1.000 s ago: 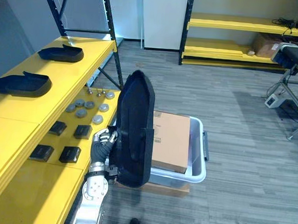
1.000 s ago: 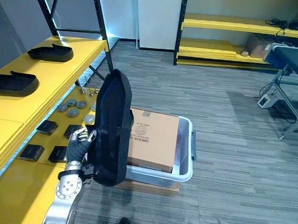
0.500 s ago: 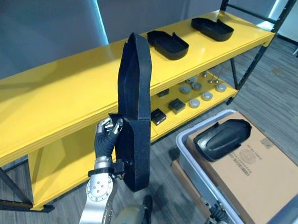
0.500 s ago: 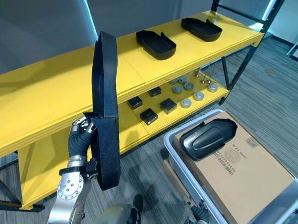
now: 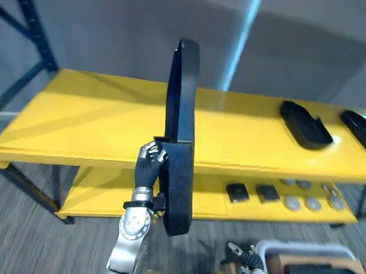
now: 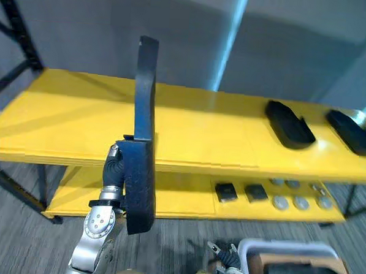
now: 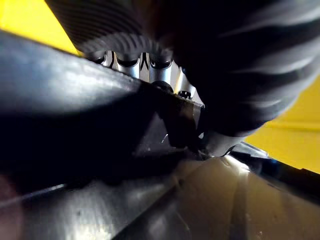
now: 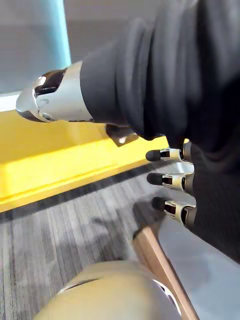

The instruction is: Walk over and take plastic housings, then place them on the shelf

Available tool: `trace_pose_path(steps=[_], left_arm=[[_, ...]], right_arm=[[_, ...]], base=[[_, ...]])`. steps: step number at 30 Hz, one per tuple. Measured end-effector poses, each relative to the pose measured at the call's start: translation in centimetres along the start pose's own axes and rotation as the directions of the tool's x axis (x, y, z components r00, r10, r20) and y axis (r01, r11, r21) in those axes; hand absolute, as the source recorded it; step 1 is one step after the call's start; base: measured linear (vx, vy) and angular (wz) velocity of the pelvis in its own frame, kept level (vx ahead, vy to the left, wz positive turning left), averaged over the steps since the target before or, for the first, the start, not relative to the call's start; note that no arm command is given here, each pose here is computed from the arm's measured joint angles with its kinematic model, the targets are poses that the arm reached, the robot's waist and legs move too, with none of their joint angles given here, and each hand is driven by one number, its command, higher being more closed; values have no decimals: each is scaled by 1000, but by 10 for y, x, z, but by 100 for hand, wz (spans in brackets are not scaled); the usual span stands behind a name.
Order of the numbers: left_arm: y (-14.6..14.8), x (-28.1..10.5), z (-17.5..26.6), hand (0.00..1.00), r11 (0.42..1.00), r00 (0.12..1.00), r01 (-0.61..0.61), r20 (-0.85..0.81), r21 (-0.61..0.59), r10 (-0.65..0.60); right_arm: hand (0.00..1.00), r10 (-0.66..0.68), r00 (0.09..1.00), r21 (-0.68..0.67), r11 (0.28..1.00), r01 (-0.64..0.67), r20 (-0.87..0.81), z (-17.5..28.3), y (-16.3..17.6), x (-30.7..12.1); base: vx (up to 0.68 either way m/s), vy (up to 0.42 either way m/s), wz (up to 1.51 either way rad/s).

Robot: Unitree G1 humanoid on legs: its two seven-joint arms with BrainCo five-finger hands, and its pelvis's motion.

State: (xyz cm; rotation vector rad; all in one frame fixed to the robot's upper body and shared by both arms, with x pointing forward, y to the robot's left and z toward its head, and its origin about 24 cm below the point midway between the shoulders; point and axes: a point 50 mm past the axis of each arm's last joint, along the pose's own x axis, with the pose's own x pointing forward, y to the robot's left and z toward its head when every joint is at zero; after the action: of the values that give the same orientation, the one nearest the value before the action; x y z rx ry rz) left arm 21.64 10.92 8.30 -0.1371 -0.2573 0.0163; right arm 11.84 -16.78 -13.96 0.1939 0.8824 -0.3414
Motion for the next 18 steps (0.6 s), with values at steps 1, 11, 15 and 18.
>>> trace_pose_path(steps=[1,11,15,18], left_arm=[[1,-2,-2,100,1000,1000,-4,-12,2,4],[-4,-4,-6,100,1000,999,14,-30,-3,-14],[4,-5,-18,100,998,996,-10,-83,66,16],[8,-6,-21,100,989,996,-19,-88,145,32]], right_arm=[[0,6,1000,-4,1000,-6,12,3,2,0],[0,2,1000,-1,1000,-2,31,6,1,0],[0,-16,1000,-3,1000,16,-17,-8,-5,-3],[0,-40,997,8,999,41,-66,-18,-10,-3]], base=[[366,-260,54],[197,-110,-1],[87,42,-10],[48,67,-5]])
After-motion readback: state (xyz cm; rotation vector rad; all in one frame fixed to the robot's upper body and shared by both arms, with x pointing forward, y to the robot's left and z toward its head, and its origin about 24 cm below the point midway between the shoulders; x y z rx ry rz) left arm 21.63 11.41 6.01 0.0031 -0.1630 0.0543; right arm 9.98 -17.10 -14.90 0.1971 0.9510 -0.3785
